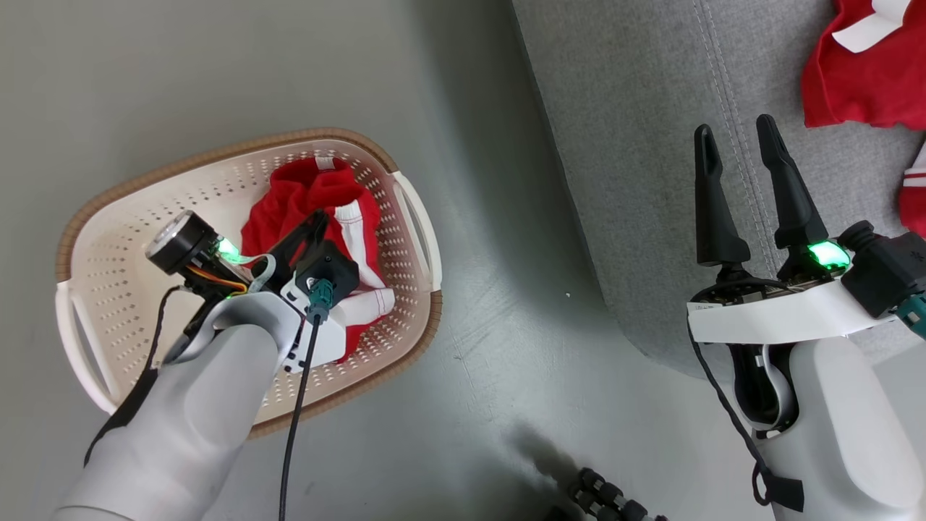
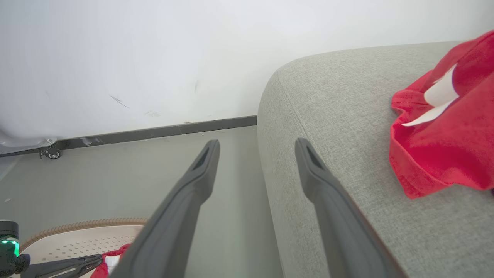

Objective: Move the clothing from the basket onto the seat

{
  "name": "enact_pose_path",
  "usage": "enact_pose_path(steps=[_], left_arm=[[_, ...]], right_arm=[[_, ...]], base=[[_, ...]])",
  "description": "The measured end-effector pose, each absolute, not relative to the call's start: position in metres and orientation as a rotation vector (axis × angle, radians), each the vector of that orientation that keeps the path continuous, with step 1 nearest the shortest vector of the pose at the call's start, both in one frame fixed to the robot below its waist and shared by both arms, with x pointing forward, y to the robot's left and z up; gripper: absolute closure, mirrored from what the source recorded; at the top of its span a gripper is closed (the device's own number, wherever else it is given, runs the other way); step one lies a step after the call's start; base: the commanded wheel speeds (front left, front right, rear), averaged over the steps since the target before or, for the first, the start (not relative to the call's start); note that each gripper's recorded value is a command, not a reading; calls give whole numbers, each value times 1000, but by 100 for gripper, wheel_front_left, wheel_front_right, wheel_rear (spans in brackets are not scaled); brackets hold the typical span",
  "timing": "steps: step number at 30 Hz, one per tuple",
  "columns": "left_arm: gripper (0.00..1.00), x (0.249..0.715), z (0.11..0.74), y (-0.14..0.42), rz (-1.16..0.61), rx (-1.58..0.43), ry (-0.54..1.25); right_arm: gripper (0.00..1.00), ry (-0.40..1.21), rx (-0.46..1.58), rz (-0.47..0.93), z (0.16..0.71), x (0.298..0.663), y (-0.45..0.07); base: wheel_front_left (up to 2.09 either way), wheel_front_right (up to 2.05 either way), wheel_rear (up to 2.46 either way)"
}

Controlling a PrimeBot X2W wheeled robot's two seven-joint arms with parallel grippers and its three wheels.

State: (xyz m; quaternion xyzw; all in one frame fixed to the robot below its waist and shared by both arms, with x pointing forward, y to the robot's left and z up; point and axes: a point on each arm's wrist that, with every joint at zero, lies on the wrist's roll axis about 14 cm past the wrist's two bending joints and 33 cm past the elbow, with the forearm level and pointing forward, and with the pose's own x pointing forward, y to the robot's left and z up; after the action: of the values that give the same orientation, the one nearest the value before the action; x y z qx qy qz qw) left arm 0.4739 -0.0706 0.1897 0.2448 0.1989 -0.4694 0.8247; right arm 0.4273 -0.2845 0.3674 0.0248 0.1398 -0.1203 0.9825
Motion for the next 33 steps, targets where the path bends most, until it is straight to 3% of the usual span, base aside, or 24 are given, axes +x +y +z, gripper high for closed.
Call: enact_pose_path(steps=[17, 33], left_arm=[[100, 486, 252, -33, -743, 401, 336], [100, 471, 330, -23, -713, 355, 154]], right_arm=[[0, 226, 55, -167, 383, 444, -261], [0, 163, 61, -116, 406, 455, -244]], base=[[0, 0, 0], [0, 0, 0]])
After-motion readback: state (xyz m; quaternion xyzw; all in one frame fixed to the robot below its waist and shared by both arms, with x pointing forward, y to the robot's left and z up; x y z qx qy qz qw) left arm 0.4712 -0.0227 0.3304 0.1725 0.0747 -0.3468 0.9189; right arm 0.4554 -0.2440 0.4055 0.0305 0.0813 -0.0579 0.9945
